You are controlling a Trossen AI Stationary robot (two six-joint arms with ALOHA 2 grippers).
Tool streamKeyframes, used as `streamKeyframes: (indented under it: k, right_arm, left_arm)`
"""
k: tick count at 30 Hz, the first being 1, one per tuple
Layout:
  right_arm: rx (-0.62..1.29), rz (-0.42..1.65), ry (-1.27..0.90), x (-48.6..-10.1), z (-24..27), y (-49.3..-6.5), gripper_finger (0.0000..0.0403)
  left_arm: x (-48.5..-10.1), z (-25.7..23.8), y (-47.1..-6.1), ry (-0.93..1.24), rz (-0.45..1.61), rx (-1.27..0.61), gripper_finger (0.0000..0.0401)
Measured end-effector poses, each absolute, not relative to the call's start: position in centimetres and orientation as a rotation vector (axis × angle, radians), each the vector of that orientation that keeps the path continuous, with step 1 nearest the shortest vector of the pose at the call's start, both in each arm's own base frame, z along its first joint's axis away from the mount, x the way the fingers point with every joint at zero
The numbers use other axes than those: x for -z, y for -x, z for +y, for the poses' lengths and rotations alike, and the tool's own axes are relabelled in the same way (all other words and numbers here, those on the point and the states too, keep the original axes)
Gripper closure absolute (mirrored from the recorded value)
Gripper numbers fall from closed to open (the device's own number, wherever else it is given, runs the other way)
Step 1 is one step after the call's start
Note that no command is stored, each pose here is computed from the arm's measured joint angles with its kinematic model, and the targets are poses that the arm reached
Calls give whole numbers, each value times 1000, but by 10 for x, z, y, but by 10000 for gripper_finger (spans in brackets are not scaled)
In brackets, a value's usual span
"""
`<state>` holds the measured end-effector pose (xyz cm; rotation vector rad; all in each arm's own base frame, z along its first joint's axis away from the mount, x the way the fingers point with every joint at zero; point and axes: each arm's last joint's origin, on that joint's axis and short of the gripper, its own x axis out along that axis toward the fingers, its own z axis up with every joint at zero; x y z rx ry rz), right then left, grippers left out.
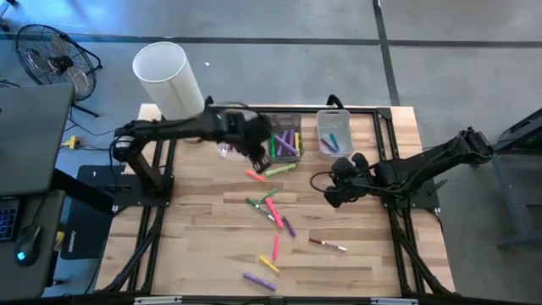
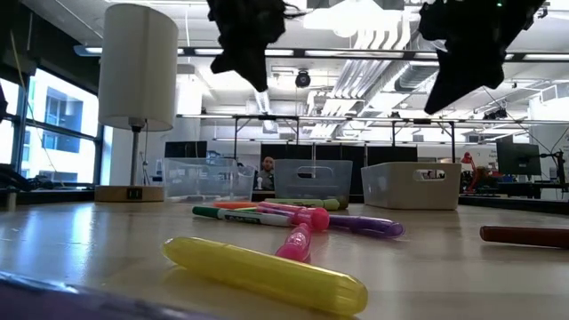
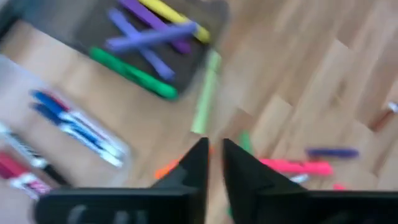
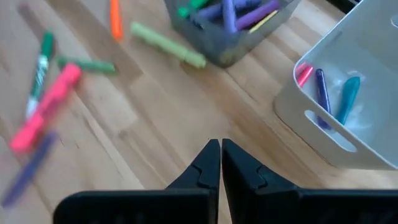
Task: Pick & Place Markers
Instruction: Put the brown dry erase marker into the transparent bin
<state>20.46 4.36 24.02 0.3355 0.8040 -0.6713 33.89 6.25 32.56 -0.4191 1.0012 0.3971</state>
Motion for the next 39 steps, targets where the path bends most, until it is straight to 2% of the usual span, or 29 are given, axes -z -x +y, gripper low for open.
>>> streamKeyframes:
  k: [3, 8, 12, 15, 19, 22, 27, 30, 35, 39]
  right_arm:
    - [580, 894, -255, -238, 45, -203, 392]
    - [369, 1013, -126, -237, 49, -202, 382]
    - [305, 1020, -208, -237, 52, -204, 375]
    - [322, 1003, -277, -238, 52, -206, 373]
    - [289, 1008, -324, -238, 55, -206, 392]
    - [298, 976, -384, -239, 60, -207, 399]
    - [327, 951, -472, -243, 72, -215, 402]
    - [340, 961, -448, -251, 83, -231, 402]
    - [286, 1139, -336, -254, 108, -266, 402]
    - [276, 1321, -301, -235, 130, -285, 399]
  left_arm:
    - [-305, 40, -352, 360, 1092, -374, 392]
    - [-286, 11, -367, 261, 1145, -294, 368]
    - [-261, -12, -382, 288, 1189, -255, 386]
    - [-248, -37, -394, 220, 1149, -138, 398]
    - [-228, -60, -392, 159, 1090, -68, 400]
    - [-217, -62, -367, 130, 1118, -75, 400]
    - [-208, -58, -314, 207, 1024, -44, 400]
    - [-209, -53, -286, 260, 889, -28, 401]
    - [-207, -43, -238, 312, 794, -25, 401]
    - [-207, -39, -217, 316, 767, -18, 401]
